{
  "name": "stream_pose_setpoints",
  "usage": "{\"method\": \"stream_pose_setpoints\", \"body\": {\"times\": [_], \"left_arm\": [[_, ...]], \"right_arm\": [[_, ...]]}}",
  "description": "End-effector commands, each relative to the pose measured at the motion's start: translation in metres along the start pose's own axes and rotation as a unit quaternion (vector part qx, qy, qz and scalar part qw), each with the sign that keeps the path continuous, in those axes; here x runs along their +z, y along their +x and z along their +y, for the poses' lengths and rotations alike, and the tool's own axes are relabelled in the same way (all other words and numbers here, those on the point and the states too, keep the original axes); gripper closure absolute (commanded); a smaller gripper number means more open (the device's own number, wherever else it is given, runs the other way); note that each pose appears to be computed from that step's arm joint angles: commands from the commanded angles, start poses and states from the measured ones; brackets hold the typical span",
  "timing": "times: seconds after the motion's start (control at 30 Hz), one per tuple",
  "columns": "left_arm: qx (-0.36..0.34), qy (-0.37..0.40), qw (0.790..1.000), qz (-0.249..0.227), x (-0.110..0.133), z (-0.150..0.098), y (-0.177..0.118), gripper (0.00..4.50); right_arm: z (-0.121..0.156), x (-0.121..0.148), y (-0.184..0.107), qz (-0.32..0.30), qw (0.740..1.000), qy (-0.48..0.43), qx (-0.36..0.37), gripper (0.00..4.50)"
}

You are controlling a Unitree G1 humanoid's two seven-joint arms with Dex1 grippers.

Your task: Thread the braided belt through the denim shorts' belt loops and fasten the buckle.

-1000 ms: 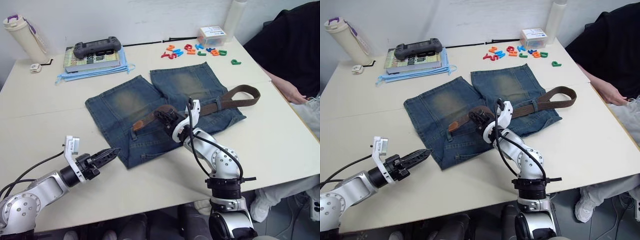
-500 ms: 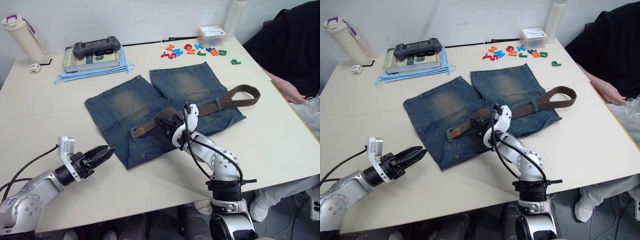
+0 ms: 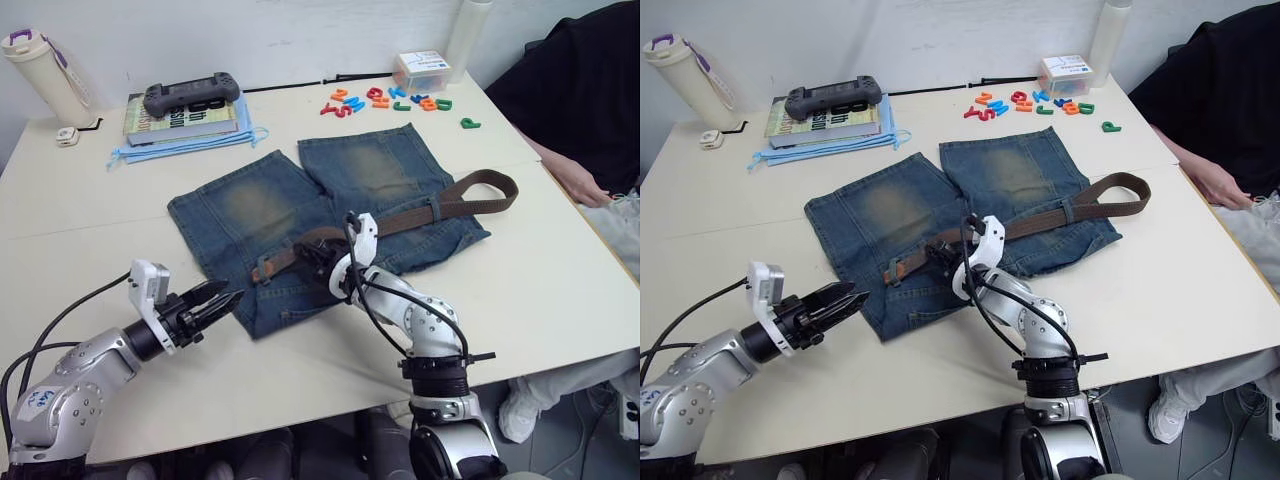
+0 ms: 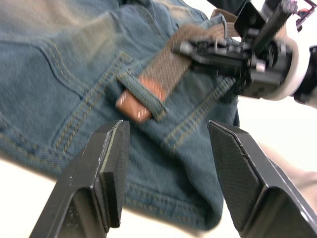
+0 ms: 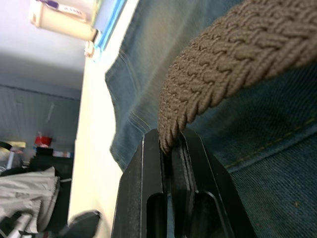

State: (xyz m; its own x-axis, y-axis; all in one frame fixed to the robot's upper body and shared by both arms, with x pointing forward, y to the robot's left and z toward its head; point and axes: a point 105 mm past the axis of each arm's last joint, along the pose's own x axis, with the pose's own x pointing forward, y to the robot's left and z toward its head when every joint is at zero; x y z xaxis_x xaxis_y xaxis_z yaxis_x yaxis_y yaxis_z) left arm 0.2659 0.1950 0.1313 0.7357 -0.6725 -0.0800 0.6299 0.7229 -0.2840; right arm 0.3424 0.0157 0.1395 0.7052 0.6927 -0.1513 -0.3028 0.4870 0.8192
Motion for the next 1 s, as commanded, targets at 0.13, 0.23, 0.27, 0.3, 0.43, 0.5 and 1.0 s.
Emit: {"method": "stream_pose_setpoints", "body": {"times": [0.13, 0.23, 0.27, 0.3, 0.43, 0.5, 1.0], "left_arm": [[-0.008, 0.013, 1.0, -0.003, 0.009, -0.01, 0.007, 1.69], [-0.002, 0.001, 1.0, 0.005, 0.008, -0.007, 0.007, 1.69], [0.0, -0.004, 1.0, 0.006, 0.008, -0.006, 0.006, 1.69], [0.001, -0.009, 1.0, 0.007, 0.008, -0.005, 0.006, 1.69], [0.015, -0.024, 0.999, 0.017, 0.009, 0.004, 0.005, 1.69], [0.023, -0.035, 0.999, 0.019, 0.009, 0.009, 0.004, 1.69], [0.004, -0.235, 0.971, 0.043, -0.007, 0.011, 0.022, 1.69]], "right_arm": [[0.033, -0.021, 0.017, 0.041, 0.998, -0.016, 0.049, 4.5], [0.04, -0.023, 0.023, 0.046, 0.997, -0.016, 0.06, 4.5], [0.042, -0.024, 0.025, 0.048, 0.997, -0.016, 0.064, 4.5], [0.044, -0.024, 0.026, 0.049, 0.996, -0.017, 0.067, 4.5], [0.056, -0.031, 0.034, 0.064, 0.994, -0.02, 0.089, 4.5], [0.062, -0.035, 0.036, 0.071, 0.992, -0.019, 0.099, 4.5], [0.086, -0.037, 0.028, 0.088, 0.98, 0.015, 0.18, 4.5]]}}
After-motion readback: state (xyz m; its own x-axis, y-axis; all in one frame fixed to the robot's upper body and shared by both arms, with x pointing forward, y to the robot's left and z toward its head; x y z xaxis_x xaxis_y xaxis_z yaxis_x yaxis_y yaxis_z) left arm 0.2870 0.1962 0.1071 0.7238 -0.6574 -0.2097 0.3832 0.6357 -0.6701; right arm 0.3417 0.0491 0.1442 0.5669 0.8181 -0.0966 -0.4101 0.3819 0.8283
